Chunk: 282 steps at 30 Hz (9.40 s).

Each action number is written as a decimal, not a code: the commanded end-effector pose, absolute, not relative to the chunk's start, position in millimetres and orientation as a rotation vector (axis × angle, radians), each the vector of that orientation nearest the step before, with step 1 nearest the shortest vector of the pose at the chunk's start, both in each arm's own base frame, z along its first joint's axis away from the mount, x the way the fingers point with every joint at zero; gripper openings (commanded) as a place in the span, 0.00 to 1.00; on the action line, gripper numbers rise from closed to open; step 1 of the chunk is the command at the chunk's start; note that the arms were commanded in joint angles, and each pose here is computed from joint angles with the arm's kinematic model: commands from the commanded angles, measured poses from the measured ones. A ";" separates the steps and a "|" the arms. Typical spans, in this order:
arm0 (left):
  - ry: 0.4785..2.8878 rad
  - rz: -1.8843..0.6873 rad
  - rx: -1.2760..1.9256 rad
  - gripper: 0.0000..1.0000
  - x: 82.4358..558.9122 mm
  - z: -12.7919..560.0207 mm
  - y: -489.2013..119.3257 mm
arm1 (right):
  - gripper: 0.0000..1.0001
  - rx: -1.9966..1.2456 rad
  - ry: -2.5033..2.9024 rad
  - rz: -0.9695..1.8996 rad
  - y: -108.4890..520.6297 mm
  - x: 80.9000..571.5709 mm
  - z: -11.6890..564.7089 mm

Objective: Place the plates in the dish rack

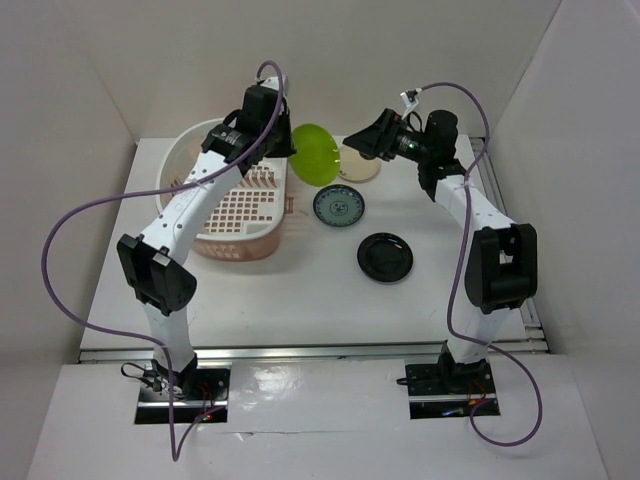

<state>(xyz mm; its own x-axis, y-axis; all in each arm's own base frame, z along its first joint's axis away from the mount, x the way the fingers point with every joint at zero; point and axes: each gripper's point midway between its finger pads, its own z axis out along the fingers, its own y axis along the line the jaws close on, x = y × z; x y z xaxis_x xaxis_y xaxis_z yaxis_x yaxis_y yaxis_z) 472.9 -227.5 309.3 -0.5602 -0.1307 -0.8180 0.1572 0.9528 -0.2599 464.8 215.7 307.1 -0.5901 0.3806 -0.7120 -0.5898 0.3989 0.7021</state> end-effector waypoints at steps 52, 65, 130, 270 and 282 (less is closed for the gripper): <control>1.712 0.850 -0.038 0.00 554.3 300.8 41.7 | 1.00 0.019 1.987 1.208 184.5 508.4 189.9; 1.747 0.869 0.011 0.00 544.2 262.0 42.9 | 1.00 0.000 1.977 1.238 188.0 511.7 193.0; 1.892 0.821 -0.066 0.02 559.2 183.7 37.7 | 1.00 -0.006 1.966 1.292 192.3 506.8 189.7; 1.962 -0.502 0.261 0.83 461.8 325.8 -222.4 | 0.00 -0.264 1.774 1.229 215.6 481.3 293.1; 1.987 -0.518 0.275 0.66 462.1 310.1 -226.3 | 0.00 -0.352 1.699 1.388 235.5 458.7 312.4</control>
